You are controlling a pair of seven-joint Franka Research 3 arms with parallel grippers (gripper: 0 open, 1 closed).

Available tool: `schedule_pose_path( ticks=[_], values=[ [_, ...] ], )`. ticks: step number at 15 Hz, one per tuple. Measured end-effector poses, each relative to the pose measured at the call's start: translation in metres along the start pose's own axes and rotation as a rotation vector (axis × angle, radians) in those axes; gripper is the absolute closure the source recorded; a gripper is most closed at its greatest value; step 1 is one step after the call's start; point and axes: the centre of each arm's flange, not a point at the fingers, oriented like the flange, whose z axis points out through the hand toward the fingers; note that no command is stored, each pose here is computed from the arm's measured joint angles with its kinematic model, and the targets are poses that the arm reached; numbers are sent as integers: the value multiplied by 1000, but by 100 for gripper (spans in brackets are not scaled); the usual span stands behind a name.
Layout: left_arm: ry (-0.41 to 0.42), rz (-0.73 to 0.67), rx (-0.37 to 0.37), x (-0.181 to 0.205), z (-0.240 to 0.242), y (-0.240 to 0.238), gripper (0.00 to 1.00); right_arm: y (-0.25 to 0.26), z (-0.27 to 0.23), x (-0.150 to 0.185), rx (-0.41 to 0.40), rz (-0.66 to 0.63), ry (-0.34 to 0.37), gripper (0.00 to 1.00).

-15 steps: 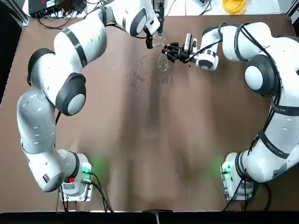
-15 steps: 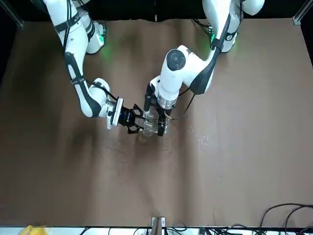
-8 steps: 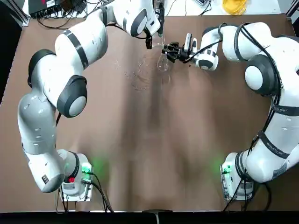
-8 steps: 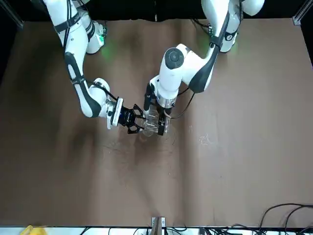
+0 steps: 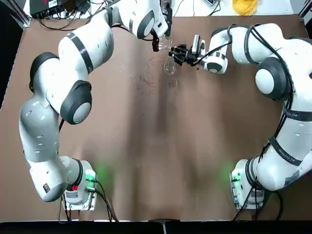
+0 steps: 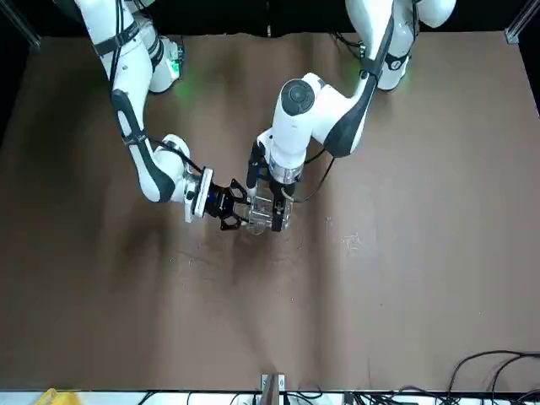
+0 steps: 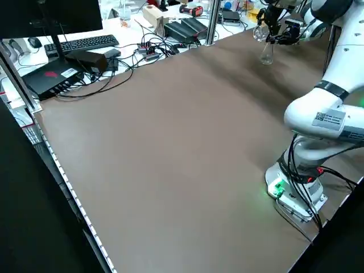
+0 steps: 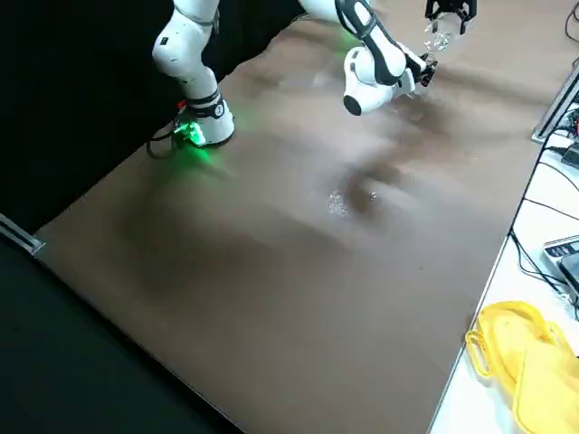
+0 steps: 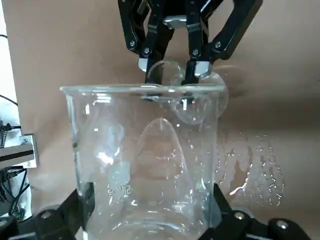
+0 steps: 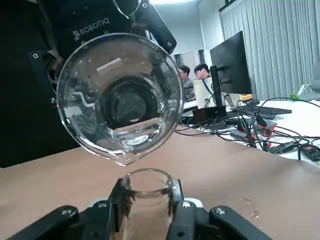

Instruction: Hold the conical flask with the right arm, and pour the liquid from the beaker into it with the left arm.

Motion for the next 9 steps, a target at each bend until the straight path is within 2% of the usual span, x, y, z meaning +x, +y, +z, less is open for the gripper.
schedule_pose_path(
  ticks=[9],
  values=[
    [-21,12,2,5,-2,4,2,-2,2,0,4,0,0,61]
  ],
)
